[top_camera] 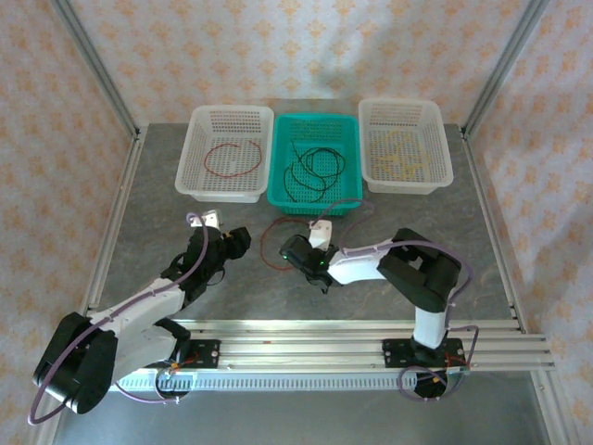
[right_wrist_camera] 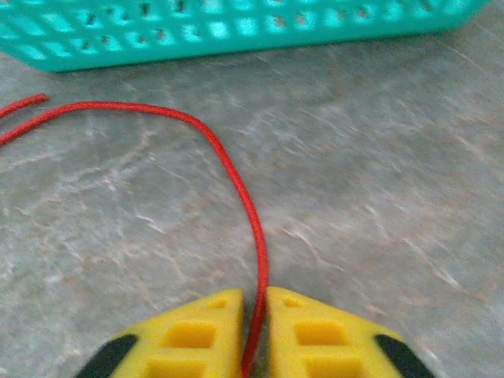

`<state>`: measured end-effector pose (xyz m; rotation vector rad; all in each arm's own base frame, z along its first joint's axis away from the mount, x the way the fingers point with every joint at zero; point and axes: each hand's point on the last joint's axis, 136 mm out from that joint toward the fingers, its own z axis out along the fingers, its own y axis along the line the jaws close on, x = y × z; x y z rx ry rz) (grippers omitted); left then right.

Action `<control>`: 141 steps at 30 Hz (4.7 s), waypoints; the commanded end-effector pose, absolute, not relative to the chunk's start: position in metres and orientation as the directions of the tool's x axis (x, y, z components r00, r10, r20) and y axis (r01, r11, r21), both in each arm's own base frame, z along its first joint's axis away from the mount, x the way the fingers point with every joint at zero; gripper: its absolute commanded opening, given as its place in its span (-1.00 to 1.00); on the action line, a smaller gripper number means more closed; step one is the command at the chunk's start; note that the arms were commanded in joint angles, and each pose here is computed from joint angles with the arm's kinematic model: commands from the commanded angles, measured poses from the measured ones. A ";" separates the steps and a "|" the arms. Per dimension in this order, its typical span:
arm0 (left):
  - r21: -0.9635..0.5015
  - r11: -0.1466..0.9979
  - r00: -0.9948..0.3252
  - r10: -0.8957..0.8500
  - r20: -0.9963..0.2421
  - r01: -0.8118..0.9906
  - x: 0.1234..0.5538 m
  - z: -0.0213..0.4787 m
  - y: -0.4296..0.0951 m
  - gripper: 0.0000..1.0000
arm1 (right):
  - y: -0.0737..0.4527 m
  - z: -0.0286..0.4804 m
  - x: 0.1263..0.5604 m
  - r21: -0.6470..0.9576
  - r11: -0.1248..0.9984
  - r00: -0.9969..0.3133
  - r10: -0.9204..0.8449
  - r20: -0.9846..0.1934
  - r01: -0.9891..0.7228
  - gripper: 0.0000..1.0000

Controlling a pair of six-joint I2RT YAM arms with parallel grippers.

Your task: Untangle the cables

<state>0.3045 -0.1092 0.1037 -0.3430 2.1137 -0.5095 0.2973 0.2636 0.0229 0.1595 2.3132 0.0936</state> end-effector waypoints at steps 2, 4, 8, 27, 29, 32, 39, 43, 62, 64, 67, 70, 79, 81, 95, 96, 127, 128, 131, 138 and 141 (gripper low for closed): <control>-0.489 0.870 -0.512 -0.392 -0.764 0.063 0.319 0.138 -0.128 0.18 | 0.244 0.046 0.286 0.149 0.982 -0.651 0.188 -0.736 0.115 -0.78; -0.486 0.869 -0.512 -0.378 -0.771 0.091 0.321 0.143 -0.134 0.20 | 0.242 0.060 0.286 0.183 0.978 -0.636 0.205 -0.744 0.101 -0.78; -0.497 0.851 -0.525 -0.348 -0.777 0.170 0.321 0.151 -0.153 0.20 | 0.237 0.085 0.286 0.267 0.961 -0.616 0.250 -0.747 0.068 -0.79; -0.549 0.599 -0.564 -0.188 -0.804 0.583 0.293 0.198 -0.250 0.19 | 0.227 0.185 0.292 0.598 0.790 -0.630 0.397 -0.668 -0.135 -0.83; -0.553 0.564 -0.569 -0.170 -0.804 0.613 0.288 0.200 -0.260 0.19 | 0.226 0.191 0.293 0.631 0.762 -0.633 0.420 -0.650 -0.142 -0.84; -0.565 0.520 -0.581 -0.152 -0.800 0.641 0.282 0.200 -0.271 0.19 | 0.225 0.196 0.294 0.664 0.731 -0.645 0.434 -0.629 -0.157 -0.84; -0.566 0.414 -0.599 -0.061 -0.798 0.713 0.264 0.201 -0.306 0.20 | 0.218 0.203 0.298 0.707 0.693 -0.664 0.464 -0.586 -0.140 -0.85; -0.562 0.364 -0.599 -0.015 -0.801 0.742 0.253 0.201 -0.326 0.21 | 0.214 0.199 0.304 0.712 0.698 -0.688 0.481 -0.543 -0.074 -0.92; -0.538 0.407 -0.610 0.062 -0.790 0.738 0.260 0.164 -0.355 0.01 | 0.224 0.202 0.303 0.769 0.637 -0.723 0.508 -0.468 -0.050 -0.96; -0.536 0.405 -0.609 0.066 -0.791 0.741 0.260 0.164 -0.356 -0.19 | 0.223 0.202 0.303 0.767 0.640 -0.723 0.509 -0.468 -0.046 -0.96; -0.530 0.403 -0.603 0.071 -0.795 0.746 0.261 0.168 -0.358 -0.60 | 0.219 0.204 0.303 0.757 0.652 -0.710 0.512 -0.484 -0.045 -0.96; -0.509 0.427 -0.585 0.059 -0.809 0.748 0.262 0.175 -0.353 -1.00 | 0.212 0.211 0.305 0.742 0.669 -0.681 0.521 -0.515 -0.048 -0.91; -0.428 0.570 -0.519 -0.005 -0.855 0.701 0.271 0.219 -0.319 -1.00 | 0.170 0.263 0.308 0.672 0.736 -0.476 0.565 -0.674 -0.078 0.53; -0.394 0.619 -0.485 -0.025 -0.874 0.679 0.275 0.235 -0.307 -1.00 | 0.154 0.270 0.311 0.647 0.762 -0.406 0.581 -0.706 -0.036 0.73; -0.231 0.972 -0.343 -0.203 -0.917 0.043 0.378 0.324 -0.164 -1.00 | 0.058 0.272 0.323 0.500 0.796 -0.028 0.540 -0.841 0.342 0.99; -0.230 0.973 -0.362 -0.214 -0.907 0.002 0.385 0.327 -0.159 -1.00 | 0.058 0.268 0.324 0.497 0.793 -0.043 0.544 -0.838 0.353 0.99; -0.386 0.831 -0.542 -0.555 -0.631 -0.400 0.541 0.271 -0.083 -1.00 | -0.025 0.248 0.349 0.509 0.657 -0.260 0.719 -0.644 0.556 0.99; -0.387 0.829 -0.541 -0.558 -0.629 -0.404 0.545 0.267 -0.082 -1.00 | -0.030 0.249 0.350 0.498 0.657 -0.253 0.713 -0.653 0.565 0.99; -0.397 0.818 -0.539 -0.573 -0.617 -0.416 0.558 0.255 -0.077 -1.00 | -0.041 0.248 0.350 0.479 0.652 -0.240 0.706 -0.666 0.588 0.99; -0.380 0.799 -0.567 -0.599 -0.565 -0.465 0.581 0.214 -0.066 -1.00 | -0.058 0.255 0.357 0.472 0.648 -0.200 0.691 -0.695 0.598 1.00; -0.384 0.788 -0.577 -0.615 -0.538 -0.482 0.589 0.197 -0.063 -1.00 | -0.060 0.254 0.364 0.477 0.655 -0.204 0.689 -0.696 0.586 1.00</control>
